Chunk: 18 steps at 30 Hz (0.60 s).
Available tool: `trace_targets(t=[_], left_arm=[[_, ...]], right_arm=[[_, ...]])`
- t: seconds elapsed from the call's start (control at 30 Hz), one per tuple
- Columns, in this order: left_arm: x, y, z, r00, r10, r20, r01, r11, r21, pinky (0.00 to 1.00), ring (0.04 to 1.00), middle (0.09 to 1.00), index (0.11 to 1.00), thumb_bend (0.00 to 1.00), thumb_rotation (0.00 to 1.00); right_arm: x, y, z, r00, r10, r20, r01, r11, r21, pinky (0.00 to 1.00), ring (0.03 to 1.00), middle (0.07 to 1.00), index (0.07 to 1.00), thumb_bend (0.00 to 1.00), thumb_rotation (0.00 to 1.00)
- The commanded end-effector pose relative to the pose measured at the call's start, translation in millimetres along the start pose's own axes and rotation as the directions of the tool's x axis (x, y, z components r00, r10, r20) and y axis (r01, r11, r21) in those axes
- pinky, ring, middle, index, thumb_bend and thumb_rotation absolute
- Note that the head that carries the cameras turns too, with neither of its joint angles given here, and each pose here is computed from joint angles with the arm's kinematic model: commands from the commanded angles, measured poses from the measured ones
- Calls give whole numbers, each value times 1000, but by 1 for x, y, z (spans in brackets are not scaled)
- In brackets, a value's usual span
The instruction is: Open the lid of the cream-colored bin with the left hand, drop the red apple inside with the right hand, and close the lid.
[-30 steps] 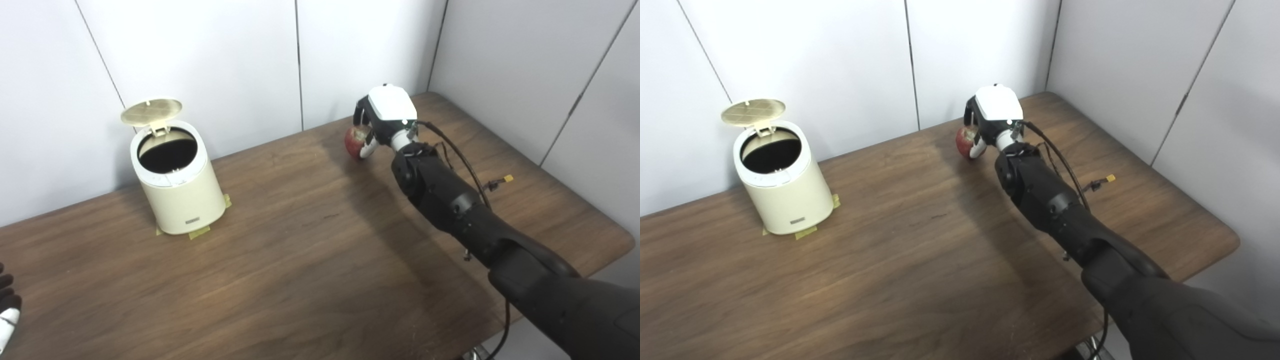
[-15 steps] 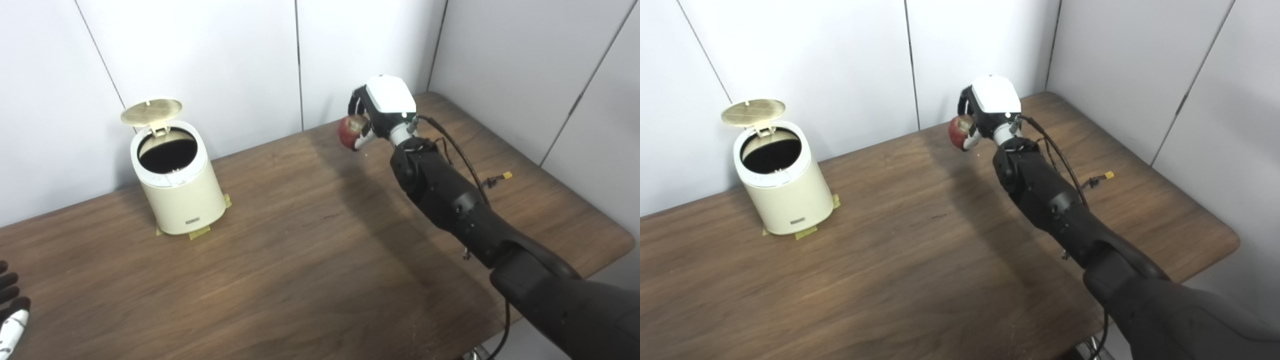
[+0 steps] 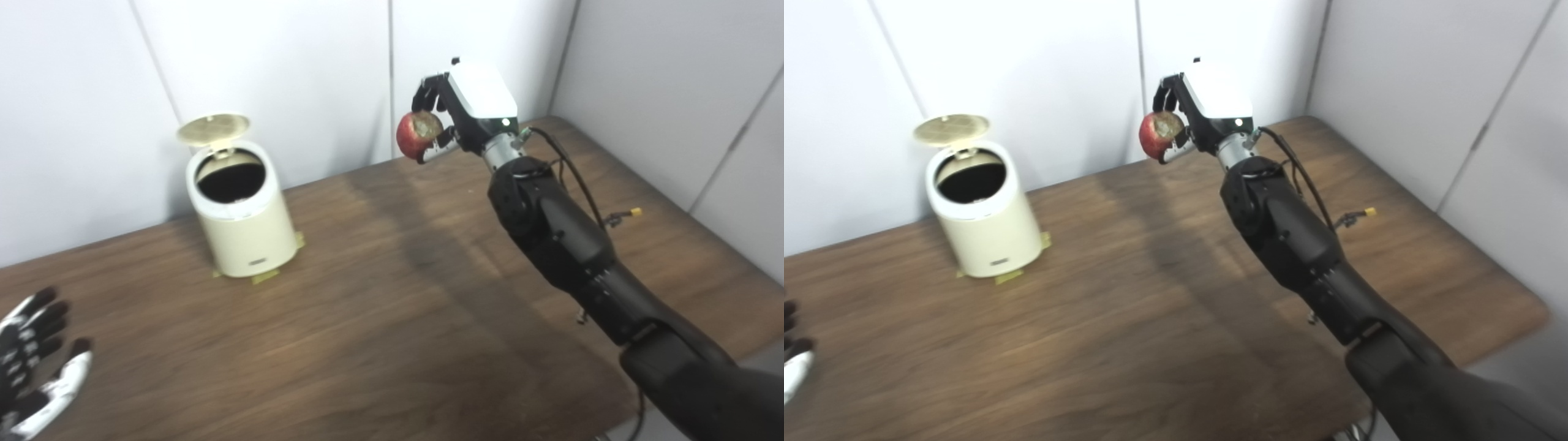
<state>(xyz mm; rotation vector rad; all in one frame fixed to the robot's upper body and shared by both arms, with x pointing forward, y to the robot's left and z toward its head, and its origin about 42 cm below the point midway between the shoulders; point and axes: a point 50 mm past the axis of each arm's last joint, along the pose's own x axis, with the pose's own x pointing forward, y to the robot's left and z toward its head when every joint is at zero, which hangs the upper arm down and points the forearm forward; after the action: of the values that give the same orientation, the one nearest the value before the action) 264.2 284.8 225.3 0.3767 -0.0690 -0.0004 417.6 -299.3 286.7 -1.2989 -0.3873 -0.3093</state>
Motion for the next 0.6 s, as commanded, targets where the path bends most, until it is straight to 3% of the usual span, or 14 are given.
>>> trace_targets(t=[0.0, 0.17, 0.3, 0.37, 0.47, 0.57], left_arm=[[1, -3, 19, 997, 10, 73, -12, 999, 31, 861, 871, 866, 903, 275, 0], [-1, -22, 15, 999, 23, 48, -24, 1000, 11, 849, 863, 860, 907, 316, 0], [2, -33, 14, 999, 47, 27, -47, 999, -7, 808, 843, 844, 893, 366, 0], [4, -37, 12, 999, 52, 17, -52, 999, -17, 844, 850, 838, 887, 387, 0], [4, -40, 8, 999, 45, 5, -45, 999, -9, 841, 844, 830, 874, 398, 2], [4, -42, 5, 999, 43, 3, -43, 999, -3, 833, 833, 824, 869, 399, 40]], right_arm=[[20, -31, 18, 988, -124, 86, 123, 992, 15, 865, 485, 467, 499, 520, 0], [24, -36, 41, 967, -188, 172, 181, 982, 54, 847, 466, 462, 505, 521, 0], [29, -38, 60, 953, -218, 212, 195, 973, 124, 906, 463, 462, 510, 521, 0], [31, -39, 69, 942, -245, 229, 214, 965, 153, 894, 471, 459, 507, 521, 0], [36, -39, 86, 927, -268, 264, 223, 956, 190, 897, 484, 454, 501, 520, 0], [43, -39, 103, 923, -270, 274, 215, 952, 216, 908, 494, 452, 495, 519, 0]])
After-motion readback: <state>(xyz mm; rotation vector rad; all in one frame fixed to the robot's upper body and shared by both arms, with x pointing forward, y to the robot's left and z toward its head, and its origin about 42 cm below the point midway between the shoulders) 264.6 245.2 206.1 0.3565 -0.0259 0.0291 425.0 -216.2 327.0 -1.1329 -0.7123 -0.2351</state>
